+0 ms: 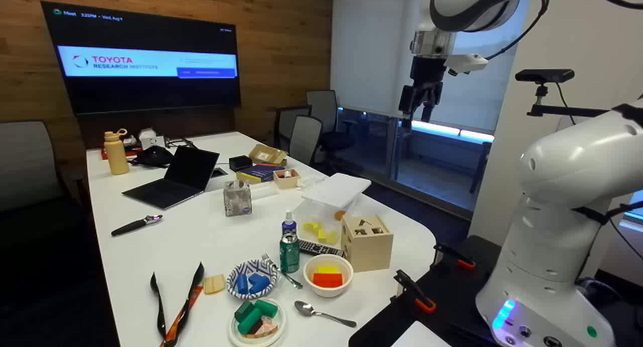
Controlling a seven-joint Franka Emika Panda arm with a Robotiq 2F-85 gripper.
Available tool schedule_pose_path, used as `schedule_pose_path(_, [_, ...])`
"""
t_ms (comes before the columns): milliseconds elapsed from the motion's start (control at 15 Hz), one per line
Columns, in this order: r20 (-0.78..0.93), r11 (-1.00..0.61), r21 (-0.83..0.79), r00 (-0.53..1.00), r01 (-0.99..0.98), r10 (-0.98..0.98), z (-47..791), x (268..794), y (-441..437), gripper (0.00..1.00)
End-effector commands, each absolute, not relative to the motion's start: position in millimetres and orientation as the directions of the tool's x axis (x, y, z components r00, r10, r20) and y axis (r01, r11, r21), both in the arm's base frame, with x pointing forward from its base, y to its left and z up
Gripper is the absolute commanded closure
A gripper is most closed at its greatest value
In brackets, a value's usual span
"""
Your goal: Use the spoon to move one of the blocks to the table
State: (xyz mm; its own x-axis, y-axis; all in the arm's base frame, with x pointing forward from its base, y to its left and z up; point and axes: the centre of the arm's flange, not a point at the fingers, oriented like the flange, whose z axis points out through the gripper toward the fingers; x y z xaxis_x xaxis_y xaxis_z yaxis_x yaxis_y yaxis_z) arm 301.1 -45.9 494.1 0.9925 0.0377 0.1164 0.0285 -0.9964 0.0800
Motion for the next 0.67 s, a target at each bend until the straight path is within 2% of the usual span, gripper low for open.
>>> schedule_pose_path(0, [0.116,-0.996,0.08,0.992,0.028,0.038,494.1,301.1,-45.9,0.0])
schedule_pose_path(200, [0.112,-0.995,0.081,0.991,0.064,0.073,469.0,319.0,-31.7,0.0])
schedule_pose_path(600, [0.122,-0.975,0.044,0.967,0.218,0.222,356.5,376.3,45.2,0.0])
